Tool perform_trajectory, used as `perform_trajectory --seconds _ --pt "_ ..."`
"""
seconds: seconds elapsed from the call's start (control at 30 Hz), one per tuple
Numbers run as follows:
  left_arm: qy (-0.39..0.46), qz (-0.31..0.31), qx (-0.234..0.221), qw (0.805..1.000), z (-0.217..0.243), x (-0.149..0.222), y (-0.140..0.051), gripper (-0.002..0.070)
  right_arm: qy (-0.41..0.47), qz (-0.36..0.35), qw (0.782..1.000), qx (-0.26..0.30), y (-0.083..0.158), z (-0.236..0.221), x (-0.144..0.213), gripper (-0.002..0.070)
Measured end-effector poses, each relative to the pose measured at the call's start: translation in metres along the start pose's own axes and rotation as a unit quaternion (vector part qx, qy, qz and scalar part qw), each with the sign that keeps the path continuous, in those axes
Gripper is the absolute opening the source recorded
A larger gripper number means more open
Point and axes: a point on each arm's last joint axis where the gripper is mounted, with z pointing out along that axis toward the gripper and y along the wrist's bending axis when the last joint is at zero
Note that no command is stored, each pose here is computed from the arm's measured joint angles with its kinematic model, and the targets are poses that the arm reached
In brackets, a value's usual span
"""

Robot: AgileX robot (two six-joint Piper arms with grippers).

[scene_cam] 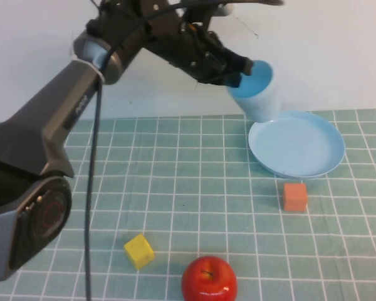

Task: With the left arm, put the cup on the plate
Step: Place the cup on the plate

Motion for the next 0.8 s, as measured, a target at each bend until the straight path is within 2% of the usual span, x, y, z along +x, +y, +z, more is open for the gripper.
perform_trajectory --seconds 0.2,0.27,0.37,0.57,0.8 --pt "-0.006 0.027 0.023 0.999 0.019 0.004 -0.052 0.0013 0.000 0.000 1.000 0.000 0.000 0.000 0.000 -0.0002" --pt "-0.012 0.033 0.018 0.999 0.029 0.007 -0.061 0.0013 0.000 0.000 1.000 0.000 0.000 0.000 0.000 -0.0002" --pt "-0.013 0.032 -0.001 0.999 0.046 0.012 -0.061 0.0013 0.000 0.000 1.000 0.000 0.000 0.000 0.000 -0.0002" --pt "0.001 -0.003 -0.028 1.000 0.082 0.029 -0.042 0.0013 0.000 0.000 1.000 0.000 0.000 0.000 0.000 -0.0002" --pt "0.021 -0.020 -0.037 0.999 0.111 0.046 -0.030 0.0013 0.000 0.000 1.000 0.000 0.000 0.000 0.000 -0.0002"
